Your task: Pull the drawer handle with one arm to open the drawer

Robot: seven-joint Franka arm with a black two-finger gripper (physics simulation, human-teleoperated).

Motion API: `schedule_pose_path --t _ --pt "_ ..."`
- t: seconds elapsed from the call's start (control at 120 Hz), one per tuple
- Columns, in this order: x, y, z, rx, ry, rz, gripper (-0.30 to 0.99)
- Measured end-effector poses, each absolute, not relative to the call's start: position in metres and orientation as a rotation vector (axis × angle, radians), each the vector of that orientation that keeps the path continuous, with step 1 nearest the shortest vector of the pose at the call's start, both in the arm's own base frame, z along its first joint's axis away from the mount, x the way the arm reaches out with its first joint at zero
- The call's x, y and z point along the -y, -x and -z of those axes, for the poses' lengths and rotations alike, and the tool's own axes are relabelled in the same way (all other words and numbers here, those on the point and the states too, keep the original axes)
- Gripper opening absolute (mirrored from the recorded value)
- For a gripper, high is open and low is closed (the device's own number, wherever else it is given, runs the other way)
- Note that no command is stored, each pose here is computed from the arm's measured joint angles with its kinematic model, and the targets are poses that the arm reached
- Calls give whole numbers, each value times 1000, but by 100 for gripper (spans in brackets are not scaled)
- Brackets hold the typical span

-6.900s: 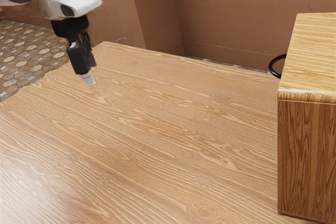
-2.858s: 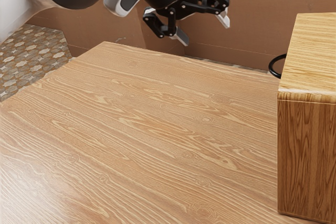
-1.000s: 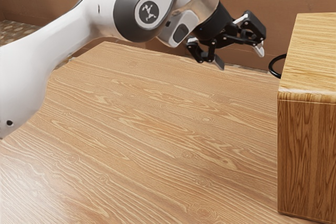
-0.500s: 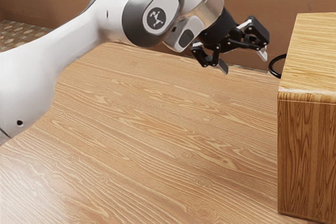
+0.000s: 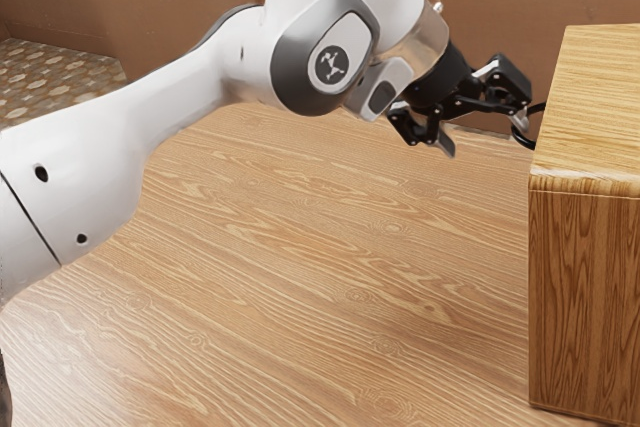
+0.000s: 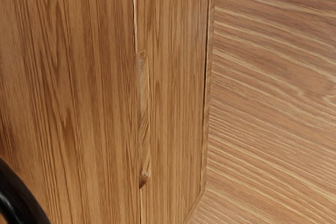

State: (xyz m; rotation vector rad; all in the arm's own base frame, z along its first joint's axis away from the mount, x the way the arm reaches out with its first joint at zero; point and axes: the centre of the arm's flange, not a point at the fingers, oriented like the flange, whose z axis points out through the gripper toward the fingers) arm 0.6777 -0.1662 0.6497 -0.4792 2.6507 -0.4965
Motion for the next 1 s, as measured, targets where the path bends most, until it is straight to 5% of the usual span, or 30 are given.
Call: schedule_pose_path --t 1.0 --pt "143 -674 -668 -2644 507 488 69"
